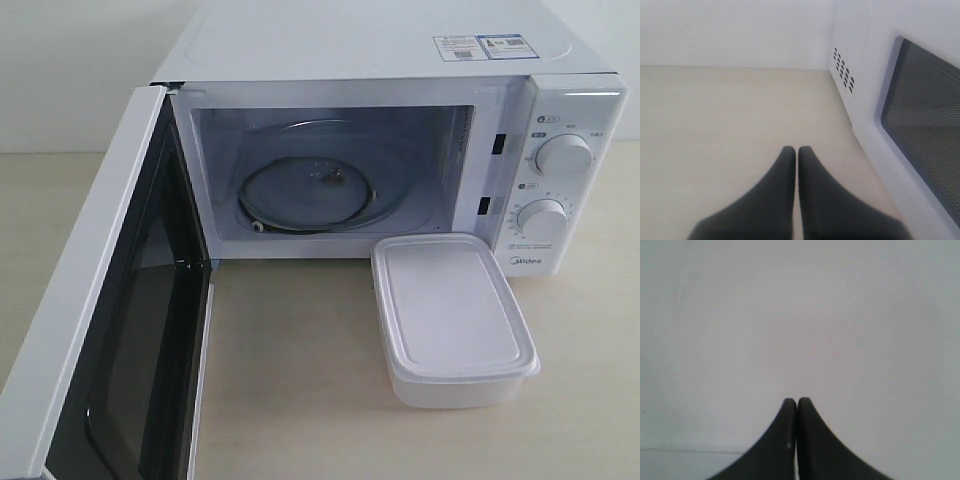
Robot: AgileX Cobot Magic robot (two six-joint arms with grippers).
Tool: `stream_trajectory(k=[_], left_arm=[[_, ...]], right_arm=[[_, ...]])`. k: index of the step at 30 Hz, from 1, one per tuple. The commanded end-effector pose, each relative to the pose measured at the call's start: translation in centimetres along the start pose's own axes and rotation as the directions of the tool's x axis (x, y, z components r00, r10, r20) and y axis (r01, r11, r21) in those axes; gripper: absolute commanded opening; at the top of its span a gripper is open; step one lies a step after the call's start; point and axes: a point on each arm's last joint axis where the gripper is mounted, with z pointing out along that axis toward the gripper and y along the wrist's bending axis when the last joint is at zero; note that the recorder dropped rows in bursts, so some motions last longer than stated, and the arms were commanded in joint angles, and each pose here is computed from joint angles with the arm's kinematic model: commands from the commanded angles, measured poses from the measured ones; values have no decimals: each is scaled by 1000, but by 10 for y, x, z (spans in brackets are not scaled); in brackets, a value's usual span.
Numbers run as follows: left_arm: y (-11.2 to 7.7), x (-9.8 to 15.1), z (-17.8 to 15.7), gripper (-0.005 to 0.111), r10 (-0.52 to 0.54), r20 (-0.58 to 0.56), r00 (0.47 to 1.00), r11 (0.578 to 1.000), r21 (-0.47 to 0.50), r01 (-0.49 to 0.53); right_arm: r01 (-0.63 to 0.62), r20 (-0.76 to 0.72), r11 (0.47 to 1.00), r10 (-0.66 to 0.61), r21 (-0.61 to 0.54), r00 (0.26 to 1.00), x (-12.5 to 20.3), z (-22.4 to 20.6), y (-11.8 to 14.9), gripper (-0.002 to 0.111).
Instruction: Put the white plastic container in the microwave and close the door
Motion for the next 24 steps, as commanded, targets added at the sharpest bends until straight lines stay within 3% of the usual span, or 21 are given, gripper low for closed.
stream_trajectory(k=[1, 13, 24], left_arm=[[0, 1, 0, 4, 10, -5, 1000, 1000, 4, -10], [0, 1, 0, 4, 10, -5, 1000, 1000, 4, -10], [0, 1, 0, 4, 10, -5, 1000, 1000, 4, -10]], right_arm=[[1, 23, 1000, -1, 1, 1000, -4, 2, 0, 0], [-17, -7, 1000, 17, 4, 1000, 3, 12, 0, 0], [-3, -288, 1000, 5, 6, 958, 66, 66, 4, 0]])
